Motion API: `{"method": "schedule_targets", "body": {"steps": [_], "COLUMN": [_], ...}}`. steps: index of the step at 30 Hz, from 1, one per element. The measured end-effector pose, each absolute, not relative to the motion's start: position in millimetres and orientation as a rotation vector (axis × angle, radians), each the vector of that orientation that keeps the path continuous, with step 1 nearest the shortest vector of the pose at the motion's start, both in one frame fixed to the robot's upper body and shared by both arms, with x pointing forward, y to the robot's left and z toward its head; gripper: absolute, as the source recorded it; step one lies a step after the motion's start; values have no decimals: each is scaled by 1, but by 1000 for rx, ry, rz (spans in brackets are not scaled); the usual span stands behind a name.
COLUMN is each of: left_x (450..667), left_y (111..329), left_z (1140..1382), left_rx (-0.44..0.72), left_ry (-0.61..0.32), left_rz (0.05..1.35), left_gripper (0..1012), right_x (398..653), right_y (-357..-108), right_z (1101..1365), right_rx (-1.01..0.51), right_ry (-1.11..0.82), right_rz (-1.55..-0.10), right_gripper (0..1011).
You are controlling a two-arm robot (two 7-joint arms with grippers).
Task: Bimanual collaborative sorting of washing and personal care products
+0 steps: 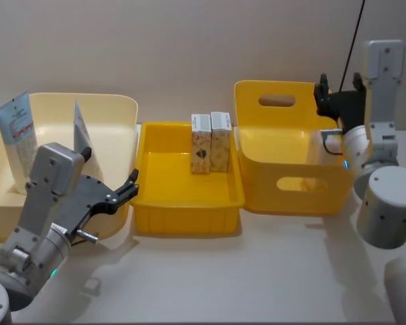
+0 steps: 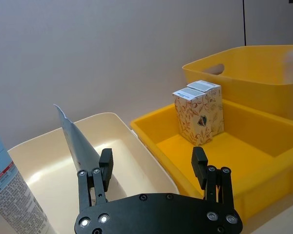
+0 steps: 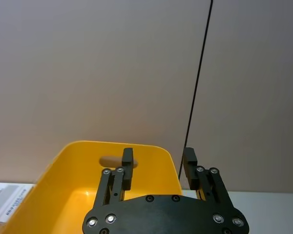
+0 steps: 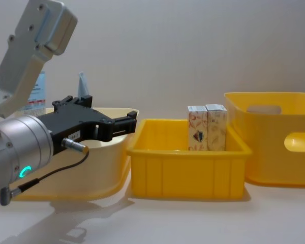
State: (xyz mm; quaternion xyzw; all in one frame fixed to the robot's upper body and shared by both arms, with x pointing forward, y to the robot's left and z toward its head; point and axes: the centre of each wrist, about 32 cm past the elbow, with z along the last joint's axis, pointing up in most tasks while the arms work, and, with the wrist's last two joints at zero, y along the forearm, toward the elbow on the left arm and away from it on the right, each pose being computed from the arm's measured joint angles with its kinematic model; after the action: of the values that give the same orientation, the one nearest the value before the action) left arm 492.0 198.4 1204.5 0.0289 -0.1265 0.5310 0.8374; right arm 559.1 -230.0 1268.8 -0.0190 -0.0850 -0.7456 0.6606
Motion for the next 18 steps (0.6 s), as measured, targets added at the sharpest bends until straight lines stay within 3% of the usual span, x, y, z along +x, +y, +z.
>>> {"method": "schedule_targets", "body": {"steps": [1, 10, 14, 18], "left_x": [492, 492, 492, 492], "left_y": [198, 198, 198, 198], "left_z": [1204, 1204, 1204, 1204], "left_rx": [61, 61, 61, 61], "left_ry": [-268, -268, -268, -268], "left_rz": [1124, 1124, 1124, 1124], "left_gripper": [1003, 1003, 1003, 1003], "right_x": [559, 560, 561, 561], "right_y": [-230, -237, -238, -239], "right_z": [1269, 1263, 1262, 1261], "right_rx": [-43, -68, -72, -76], "right_ry": [-192, -174, -171, -167], "right_rz": [-1687, -1714, -1718, -1722], "right_gripper": [671, 920, 998, 1001]}}
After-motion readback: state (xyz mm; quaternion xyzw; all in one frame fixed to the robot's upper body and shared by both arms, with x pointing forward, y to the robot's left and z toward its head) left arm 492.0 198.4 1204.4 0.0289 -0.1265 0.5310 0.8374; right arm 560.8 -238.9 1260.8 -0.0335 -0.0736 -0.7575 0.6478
